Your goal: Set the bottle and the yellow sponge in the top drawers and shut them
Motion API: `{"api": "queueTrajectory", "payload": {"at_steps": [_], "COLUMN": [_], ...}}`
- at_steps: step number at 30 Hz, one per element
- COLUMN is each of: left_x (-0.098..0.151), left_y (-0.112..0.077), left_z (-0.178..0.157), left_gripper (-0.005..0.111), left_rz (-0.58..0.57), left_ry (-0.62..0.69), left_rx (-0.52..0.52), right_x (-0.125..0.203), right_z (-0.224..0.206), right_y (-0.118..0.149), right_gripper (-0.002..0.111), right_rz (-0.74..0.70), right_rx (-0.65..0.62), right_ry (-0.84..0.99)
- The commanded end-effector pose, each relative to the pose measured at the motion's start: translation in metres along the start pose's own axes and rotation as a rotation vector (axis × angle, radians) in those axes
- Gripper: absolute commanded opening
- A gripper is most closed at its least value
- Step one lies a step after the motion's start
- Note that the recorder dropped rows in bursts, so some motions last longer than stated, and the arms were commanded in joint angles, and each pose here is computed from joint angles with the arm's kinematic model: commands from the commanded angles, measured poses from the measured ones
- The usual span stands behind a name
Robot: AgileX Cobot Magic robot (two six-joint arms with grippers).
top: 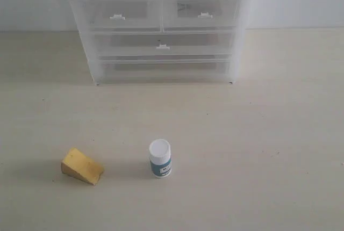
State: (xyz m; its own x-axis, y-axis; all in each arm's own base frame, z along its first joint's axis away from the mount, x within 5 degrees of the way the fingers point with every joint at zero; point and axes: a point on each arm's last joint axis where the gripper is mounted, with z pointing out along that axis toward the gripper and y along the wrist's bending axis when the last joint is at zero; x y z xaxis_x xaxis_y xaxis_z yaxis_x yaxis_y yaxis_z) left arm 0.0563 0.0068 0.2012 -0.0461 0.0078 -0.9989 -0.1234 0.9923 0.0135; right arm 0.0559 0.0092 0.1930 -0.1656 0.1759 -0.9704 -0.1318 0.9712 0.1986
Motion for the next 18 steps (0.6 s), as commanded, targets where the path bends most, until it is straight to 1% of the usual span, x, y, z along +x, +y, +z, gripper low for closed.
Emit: {"api": "queueTrajectory", "payload": {"at_steps": [1, 4, 13, 14, 15, 16, 17, 18], "left_x": [0.000, 0.000, 0.000, 0.000, 0.000, 0.000, 0.000, 0.000], "left_y": [0.000, 0.000, 0.000, 0.000, 0.000, 0.000, 0.000, 0.000], "left_z": [0.000, 0.000, 0.000, 0.000, 0.000, 0.000, 0.000, 0.000], "left_gripper": [0.004, 0.004, 0.004, 0.004, 0.004, 0.004, 0.004, 0.004], "left_rz": [-0.005, -0.005, -0.005, -0.005, -0.005, -0.005, -0.005, -0.005], "left_ry": [-0.004, -0.004, -0.004, -0.004, -0.004, -0.004, -0.004, -0.004], "left_rx": [-0.003, -0.003, -0.003, -0.003, -0.003, -0.003, -0.003, -0.003], "right_x": [-0.001, -0.001, -0.001, -0.004, -0.008, -0.014, -0.019, -0.031], "right_z": [0.000, 0.000, 0.000, 0.000, -0.001, -0.002, -0.002, -0.006], "right_y": [0.000, 0.000, 0.000, 0.001, 0.002, 0.003, 0.004, 0.006], "right_gripper": [0.000, 0.000, 0.000, 0.000, 0.000, 0.000, 0.000, 0.000], "right_rz": [-0.005, -0.055, -0.053, -0.046, 0.013, 0.132, 0.157, 0.170], "right_rx": [0.003, 0.004, 0.003, -0.004, -0.017, -0.042, -0.057, -0.091], "right_ry": [-0.009, -0.009, -0.014, -0.050, -0.091, -0.156, -0.209, -0.337]}}
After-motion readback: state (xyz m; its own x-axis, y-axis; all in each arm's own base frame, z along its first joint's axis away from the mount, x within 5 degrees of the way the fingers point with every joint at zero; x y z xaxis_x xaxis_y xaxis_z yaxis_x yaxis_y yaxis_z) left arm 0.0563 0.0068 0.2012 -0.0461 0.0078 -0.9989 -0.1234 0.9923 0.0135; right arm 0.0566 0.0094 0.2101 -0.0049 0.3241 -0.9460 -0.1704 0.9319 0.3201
